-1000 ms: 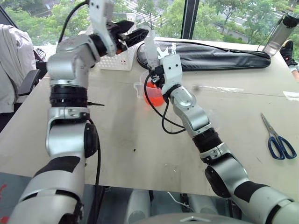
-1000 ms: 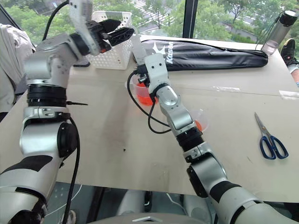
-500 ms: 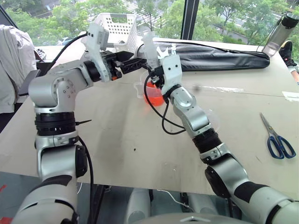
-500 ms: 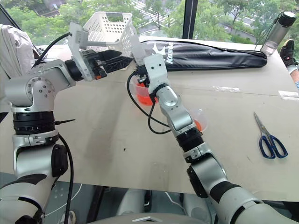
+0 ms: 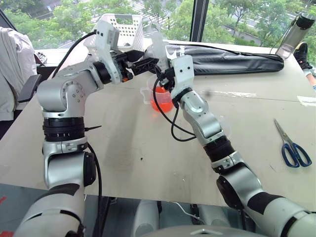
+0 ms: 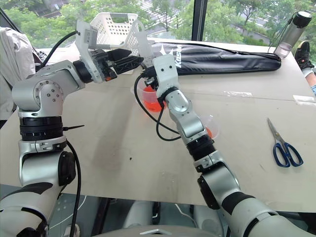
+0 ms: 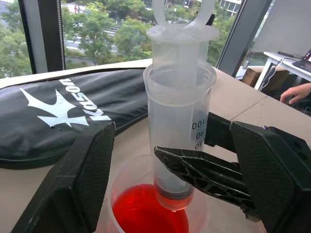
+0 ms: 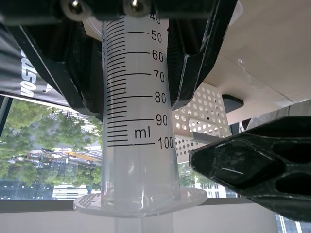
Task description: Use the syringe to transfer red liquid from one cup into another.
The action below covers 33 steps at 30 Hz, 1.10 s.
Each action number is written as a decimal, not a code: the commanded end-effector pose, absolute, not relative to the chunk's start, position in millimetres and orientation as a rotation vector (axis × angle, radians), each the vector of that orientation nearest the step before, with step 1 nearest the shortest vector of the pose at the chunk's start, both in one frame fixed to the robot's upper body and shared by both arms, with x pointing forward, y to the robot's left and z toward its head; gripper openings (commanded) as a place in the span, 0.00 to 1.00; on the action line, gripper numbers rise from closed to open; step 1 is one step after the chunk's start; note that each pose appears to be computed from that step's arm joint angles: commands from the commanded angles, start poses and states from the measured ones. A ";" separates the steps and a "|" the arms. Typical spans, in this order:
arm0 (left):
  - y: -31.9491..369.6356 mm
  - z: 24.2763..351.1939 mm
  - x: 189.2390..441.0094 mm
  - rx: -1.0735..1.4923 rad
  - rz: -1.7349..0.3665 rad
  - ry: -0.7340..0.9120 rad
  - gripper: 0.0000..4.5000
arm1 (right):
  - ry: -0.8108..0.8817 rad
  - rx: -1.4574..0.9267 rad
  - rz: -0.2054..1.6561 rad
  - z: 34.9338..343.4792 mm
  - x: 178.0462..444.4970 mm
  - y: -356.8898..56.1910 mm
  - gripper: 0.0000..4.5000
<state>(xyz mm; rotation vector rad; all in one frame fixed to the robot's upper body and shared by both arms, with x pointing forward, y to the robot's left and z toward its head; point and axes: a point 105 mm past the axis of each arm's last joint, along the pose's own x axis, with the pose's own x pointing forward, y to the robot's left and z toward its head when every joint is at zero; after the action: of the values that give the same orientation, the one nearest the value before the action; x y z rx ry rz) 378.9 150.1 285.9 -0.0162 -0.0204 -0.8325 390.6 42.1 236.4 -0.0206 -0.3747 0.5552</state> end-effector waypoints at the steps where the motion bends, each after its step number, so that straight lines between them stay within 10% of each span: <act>1: 149.2 297.4 375.6 0.009 -0.830 -0.080 0.84 | -0.444 0.059 0.606 258.4 376.0 60.5 0.32; 23: 151.9 348.4 359.0 -0.113 -0.925 -0.333 0.84 | -0.591 0.439 0.857 346.6 337.5 21.9 0.32; 33: 137.7 341.8 365.5 -0.149 -0.974 -0.325 0.84 | -0.570 0.221 0.927 345.4 293.0 -43.5 0.32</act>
<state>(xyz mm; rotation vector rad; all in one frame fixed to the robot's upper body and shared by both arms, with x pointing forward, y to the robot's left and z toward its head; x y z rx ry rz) 370.4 142.1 328.5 -0.1713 -0.2726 -0.9471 313.5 -37.3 335.4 0.2332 -0.5254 0.8860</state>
